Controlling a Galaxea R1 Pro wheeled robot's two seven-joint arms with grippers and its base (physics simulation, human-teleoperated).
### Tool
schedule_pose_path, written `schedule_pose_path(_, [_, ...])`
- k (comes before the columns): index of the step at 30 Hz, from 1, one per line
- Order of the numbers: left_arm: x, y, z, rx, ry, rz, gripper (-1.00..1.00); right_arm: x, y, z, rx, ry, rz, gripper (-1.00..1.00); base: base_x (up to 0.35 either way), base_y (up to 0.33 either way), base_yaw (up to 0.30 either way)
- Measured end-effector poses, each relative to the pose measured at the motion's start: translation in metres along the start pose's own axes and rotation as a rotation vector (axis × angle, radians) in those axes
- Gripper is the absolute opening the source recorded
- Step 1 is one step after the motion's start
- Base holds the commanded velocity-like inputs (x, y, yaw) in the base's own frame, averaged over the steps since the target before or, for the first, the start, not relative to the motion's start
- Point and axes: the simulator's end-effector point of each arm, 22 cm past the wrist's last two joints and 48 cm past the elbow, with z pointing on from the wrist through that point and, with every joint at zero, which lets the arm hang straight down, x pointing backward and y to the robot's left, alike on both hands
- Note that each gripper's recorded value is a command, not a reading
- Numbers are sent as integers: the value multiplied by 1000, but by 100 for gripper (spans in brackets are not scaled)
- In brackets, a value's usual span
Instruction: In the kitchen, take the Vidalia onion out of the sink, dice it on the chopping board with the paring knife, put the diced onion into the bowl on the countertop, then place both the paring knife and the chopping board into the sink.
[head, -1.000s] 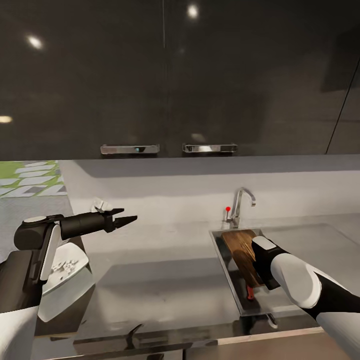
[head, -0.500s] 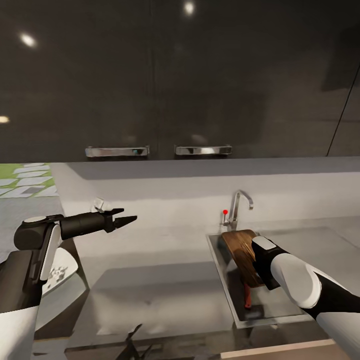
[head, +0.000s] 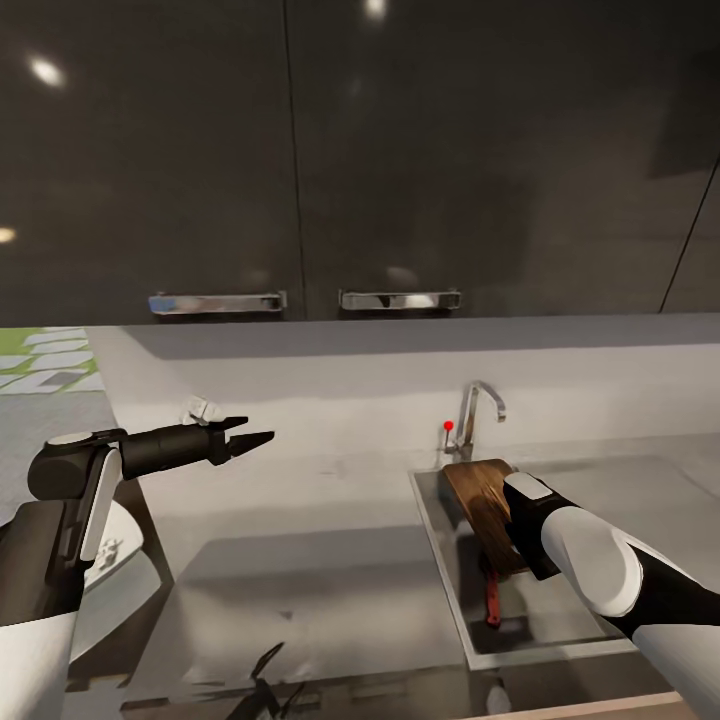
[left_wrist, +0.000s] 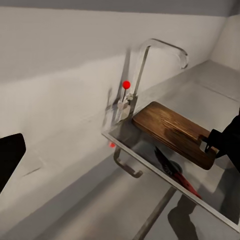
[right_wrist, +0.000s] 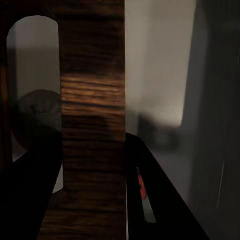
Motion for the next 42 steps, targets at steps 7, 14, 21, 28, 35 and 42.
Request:
schedule_pose_path(7, [3, 2, 2, 0, 5, -6, 100, 1, -1, 4, 7, 2, -3, -100, 6, -3, 0])
schedule_pose_path(14, [7, 4, 4, 0, 10, -11, 100, 3, -1, 8, 14, 3, -5, -100, 0, 0, 0])
schedule_pose_path(21, [11, 6, 7, 1, 16, -17, 100, 4, -2, 11, 21, 4, -8, -100, 0, 0, 0])
schedule_pose_path(28, [14, 8, 9, 2, 22, -22, 100, 6, -3, 15, 28, 6, -10, -100, 0, 0, 0])
schedule_pose_path(35, [18, 11, 11, 2, 28, -29, 100, 8, -4, 20, 36, 7, -13, -100, 0, 0, 0])
schedule_pose_path(42, [23, 13, 14, 2, 35, -36, 100, 10, -5, 25, 46, 9, -16, -100, 0, 0, 0])
